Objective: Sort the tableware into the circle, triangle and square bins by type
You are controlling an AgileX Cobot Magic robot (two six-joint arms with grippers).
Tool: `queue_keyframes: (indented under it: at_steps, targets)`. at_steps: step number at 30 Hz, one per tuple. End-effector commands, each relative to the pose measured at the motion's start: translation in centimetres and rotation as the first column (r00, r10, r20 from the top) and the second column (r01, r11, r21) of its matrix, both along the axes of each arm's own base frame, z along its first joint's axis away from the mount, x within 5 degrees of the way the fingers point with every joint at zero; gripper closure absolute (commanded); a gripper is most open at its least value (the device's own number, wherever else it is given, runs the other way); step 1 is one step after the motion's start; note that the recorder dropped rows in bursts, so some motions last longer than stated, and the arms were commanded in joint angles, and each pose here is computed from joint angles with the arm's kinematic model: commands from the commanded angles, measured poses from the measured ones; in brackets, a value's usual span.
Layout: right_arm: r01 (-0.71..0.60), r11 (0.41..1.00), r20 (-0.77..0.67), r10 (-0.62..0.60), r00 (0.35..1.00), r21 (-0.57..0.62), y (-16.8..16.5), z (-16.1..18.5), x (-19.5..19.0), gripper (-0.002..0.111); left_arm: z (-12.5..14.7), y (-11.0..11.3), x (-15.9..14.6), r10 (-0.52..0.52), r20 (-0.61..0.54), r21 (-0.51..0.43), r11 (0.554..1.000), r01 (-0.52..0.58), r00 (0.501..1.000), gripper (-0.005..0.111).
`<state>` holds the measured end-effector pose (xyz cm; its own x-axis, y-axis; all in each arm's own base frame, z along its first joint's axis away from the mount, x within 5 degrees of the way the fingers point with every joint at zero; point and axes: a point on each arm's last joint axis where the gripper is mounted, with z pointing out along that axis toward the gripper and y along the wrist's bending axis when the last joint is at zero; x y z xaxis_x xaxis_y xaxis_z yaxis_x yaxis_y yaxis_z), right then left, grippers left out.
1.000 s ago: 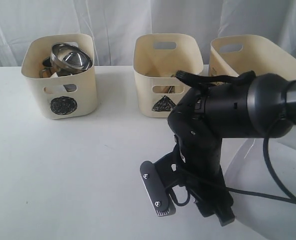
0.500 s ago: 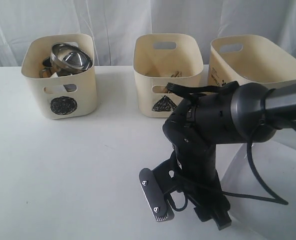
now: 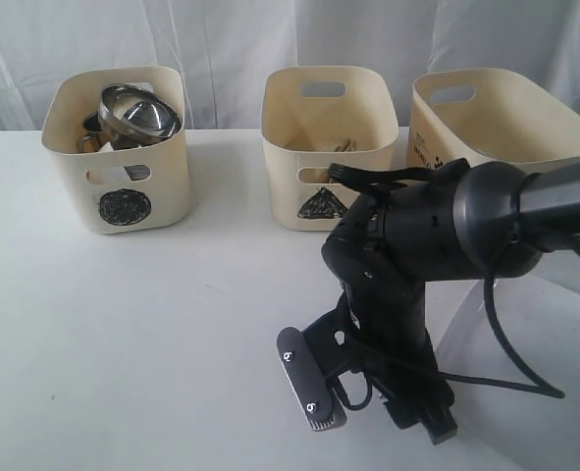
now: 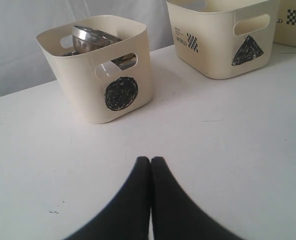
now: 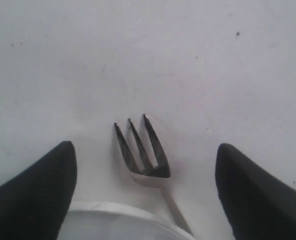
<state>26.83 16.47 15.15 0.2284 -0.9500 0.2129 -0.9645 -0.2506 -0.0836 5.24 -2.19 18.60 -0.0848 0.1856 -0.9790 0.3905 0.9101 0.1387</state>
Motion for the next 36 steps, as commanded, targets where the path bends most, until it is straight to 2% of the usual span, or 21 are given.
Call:
queue_keyframes:
  at_steps: [1, 12, 15, 20, 25, 33, 36]
  targets:
    - [-0.009, 1.0, -0.025, 0.009, 1.0, -0.021, -0.6, -0.9, -0.4, 0.037, -0.1, 0.0, 0.0, 0.001, -0.003, -0.002, 1.0, -0.001, 1.0, 0.107]
    - [-0.003, 0.999, -0.06, 0.0, 0.998, -0.045, -0.8, -2.0, -0.7, 0.038, -0.1, 0.0, 0.0, 0.001, -0.003, -0.002, 1.0, -0.001, 1.0, 0.107]
    - [-0.002, 0.999, -0.06, -0.001, 0.998, -0.045, -0.8, -2.0, -0.7, 0.047, -0.1, 0.0, 0.0, 0.001, -0.003, -0.002, 1.0, -0.001, 1.0, 0.107]
    - [0.002, 0.999, -0.06, -0.005, 0.998, -0.044, -0.8, -2.0, -0.7, 0.072, -0.1, 0.0, 0.0, 0.001, -0.003, -0.002, 1.0, -0.001, 1.0, 0.107]
    - [-0.003, 1.0, -0.042, 0.002, 0.999, -0.024, -0.6, -2.1, -0.5, 0.083, -0.1, 0.0, 0.0, 0.001, -0.003, -0.002, 1.0, -0.001, 1.0, 0.107]
    - [0.005, 0.997, 0.014, -0.006, 1.0, 0.08, 0.3, -2.1, 0.0, 0.084, -0.1, 0.0, 0.0, 0.001, -0.003, -0.002, 1.0, -0.001, 1.0, 0.107]
    - [-0.007, 0.996, 0.019, 0.005, 1.0, 0.085, 0.7, -2.1, -0.1, 0.084, -0.1, 0.0, 0.0, 0.002, -0.004, -0.004, 1.0, -0.002, 1.0, 0.107]
